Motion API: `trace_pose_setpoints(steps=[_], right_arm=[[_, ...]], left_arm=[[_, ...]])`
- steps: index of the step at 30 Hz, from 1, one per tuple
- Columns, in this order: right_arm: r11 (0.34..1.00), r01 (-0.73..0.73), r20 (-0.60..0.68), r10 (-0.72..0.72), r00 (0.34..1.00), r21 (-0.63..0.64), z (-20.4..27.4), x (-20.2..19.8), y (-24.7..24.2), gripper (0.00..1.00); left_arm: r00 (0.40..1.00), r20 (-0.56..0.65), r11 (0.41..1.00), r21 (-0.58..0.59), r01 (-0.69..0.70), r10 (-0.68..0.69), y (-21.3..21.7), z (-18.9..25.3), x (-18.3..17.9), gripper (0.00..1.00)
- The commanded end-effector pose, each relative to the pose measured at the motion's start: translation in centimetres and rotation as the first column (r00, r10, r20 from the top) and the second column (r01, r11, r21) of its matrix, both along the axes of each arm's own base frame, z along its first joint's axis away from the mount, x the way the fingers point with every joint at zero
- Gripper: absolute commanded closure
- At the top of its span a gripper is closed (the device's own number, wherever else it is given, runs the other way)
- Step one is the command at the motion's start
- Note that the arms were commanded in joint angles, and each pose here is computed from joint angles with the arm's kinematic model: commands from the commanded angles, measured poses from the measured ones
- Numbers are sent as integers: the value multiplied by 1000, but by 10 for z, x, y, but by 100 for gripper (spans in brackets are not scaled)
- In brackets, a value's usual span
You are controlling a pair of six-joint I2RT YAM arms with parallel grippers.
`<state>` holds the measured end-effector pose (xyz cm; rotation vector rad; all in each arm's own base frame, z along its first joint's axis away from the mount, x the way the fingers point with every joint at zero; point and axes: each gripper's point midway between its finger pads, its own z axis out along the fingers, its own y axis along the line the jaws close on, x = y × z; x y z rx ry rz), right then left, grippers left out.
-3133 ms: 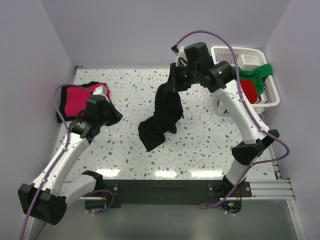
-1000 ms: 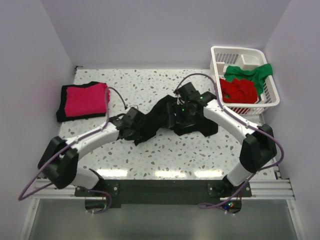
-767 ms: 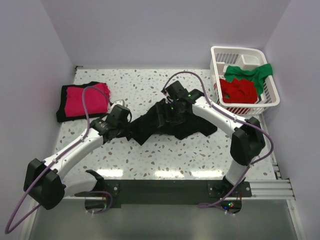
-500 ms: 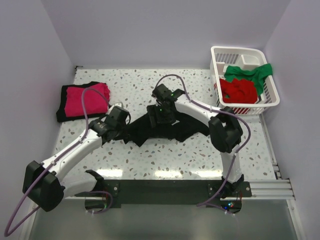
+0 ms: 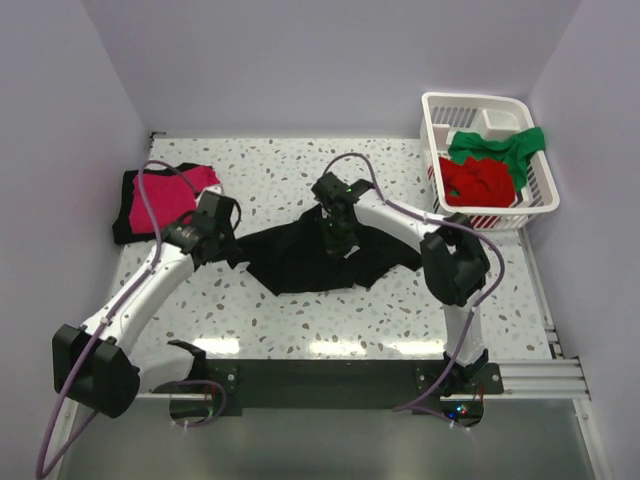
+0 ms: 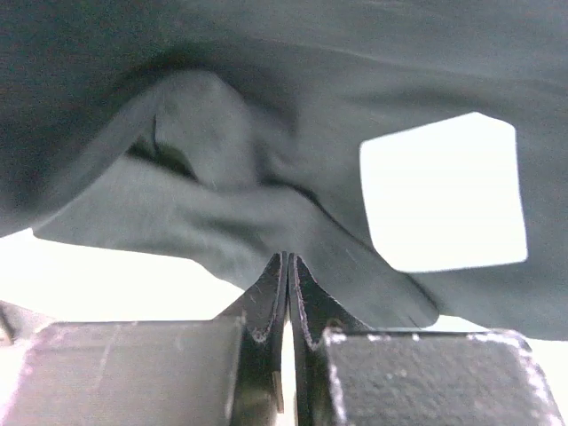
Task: Fold and stack the t-shirts
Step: Flatten the tshirt out
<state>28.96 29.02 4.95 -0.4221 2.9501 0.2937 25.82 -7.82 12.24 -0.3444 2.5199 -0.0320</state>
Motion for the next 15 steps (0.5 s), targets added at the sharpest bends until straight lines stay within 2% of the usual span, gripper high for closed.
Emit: trace_pose_setpoints(steps=[1, 4, 8, 9, 10, 12, 13, 15], right_arm=[[995, 77, 189, -89, 978, 67, 92, 24, -33, 100], [992, 115, 249, -123, 961, 47, 113, 28, -62, 100], [992, 125, 205, -122, 971, -1, 101, 14, -80, 100], [992, 130, 190, -126, 974, -5, 96, 11, -82, 96], [991, 133, 175, -129, 976, -13, 89, 7, -83, 86], [988, 154, 143, -149, 979, -28, 71, -2, -88, 78], [986, 163, 132, -158, 979, -27, 65, -5, -89, 67], [985, 170, 105, -168, 980, -11, 51, -12, -86, 53]], left_arm=[[991, 130, 999, 34, -5, 0, 18, 50, 39, 100], [981, 193, 1000, 13, -22, 20, 28, 80, 58, 100], [962, 273, 999, -44, -11, 22, 26, 117, 72, 100], [959, 284, 999, -49, -8, 21, 26, 121, 73, 100], [957, 291, 998, -55, -6, 22, 26, 125, 73, 100], [952, 306, 998, -70, -8, 29, 26, 132, 73, 100], [950, 311, 997, -74, -5, 28, 26, 135, 73, 100], [949, 315, 997, -77, -2, 27, 26, 136, 72, 100]])
